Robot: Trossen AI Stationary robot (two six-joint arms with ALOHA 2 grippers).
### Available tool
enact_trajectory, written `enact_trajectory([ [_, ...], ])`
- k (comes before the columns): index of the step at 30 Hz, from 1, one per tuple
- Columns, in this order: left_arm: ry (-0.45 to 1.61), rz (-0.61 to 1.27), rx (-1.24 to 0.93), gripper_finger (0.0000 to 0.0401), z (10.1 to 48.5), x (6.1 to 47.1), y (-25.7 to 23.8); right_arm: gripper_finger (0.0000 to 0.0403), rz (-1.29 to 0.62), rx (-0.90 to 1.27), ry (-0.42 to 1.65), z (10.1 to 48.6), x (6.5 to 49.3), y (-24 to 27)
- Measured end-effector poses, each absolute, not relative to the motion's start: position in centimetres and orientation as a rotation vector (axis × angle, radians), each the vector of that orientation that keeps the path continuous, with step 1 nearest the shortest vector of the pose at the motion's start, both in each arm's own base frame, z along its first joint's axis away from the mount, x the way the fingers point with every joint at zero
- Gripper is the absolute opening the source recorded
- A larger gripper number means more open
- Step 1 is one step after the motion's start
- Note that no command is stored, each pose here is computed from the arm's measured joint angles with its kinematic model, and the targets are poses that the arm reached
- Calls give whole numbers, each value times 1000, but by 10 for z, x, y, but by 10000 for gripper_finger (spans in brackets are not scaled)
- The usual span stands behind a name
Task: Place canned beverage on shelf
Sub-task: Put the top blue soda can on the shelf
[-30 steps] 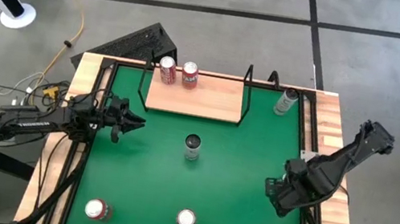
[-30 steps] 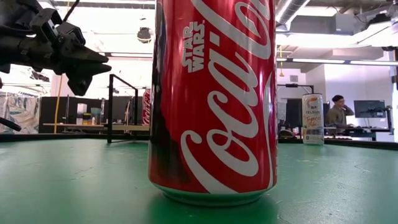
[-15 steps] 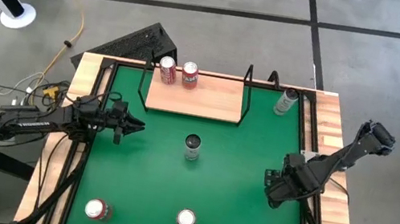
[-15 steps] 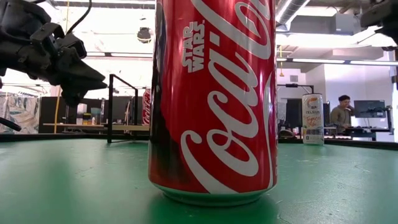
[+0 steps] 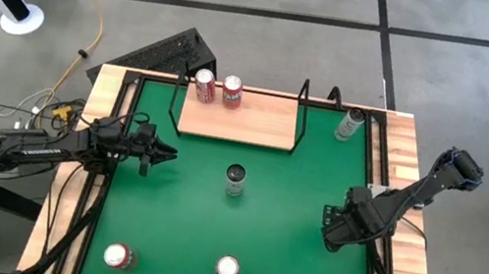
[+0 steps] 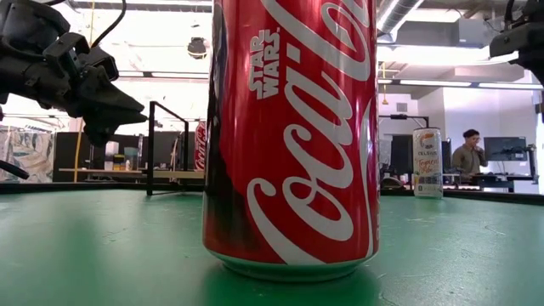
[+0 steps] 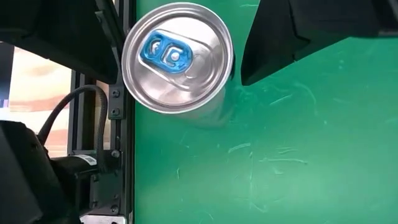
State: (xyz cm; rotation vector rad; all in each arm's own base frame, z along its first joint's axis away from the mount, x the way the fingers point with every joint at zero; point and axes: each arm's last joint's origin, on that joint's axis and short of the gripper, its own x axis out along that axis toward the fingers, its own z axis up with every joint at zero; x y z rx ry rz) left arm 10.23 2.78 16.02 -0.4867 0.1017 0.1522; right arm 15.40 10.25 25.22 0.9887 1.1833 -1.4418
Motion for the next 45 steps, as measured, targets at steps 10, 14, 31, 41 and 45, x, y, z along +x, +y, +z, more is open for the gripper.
enact_trajectory([
  [10,102,152,-487,88,160,102,28,318,-1410,1001,1168,251,157,103],
  [14,102,152,-487,88,160,102,28,287,-1403,1007,1188,251,157,104],
  [31,103,152,-487,88,160,102,28,271,-1115,1013,1115,311,197,73],
  [41,103,152,-487,88,160,102,28,271,-878,819,1055,353,259,7],
  [45,103,152,-487,88,160,102,28,271,-786,688,1058,371,289,-21],
])
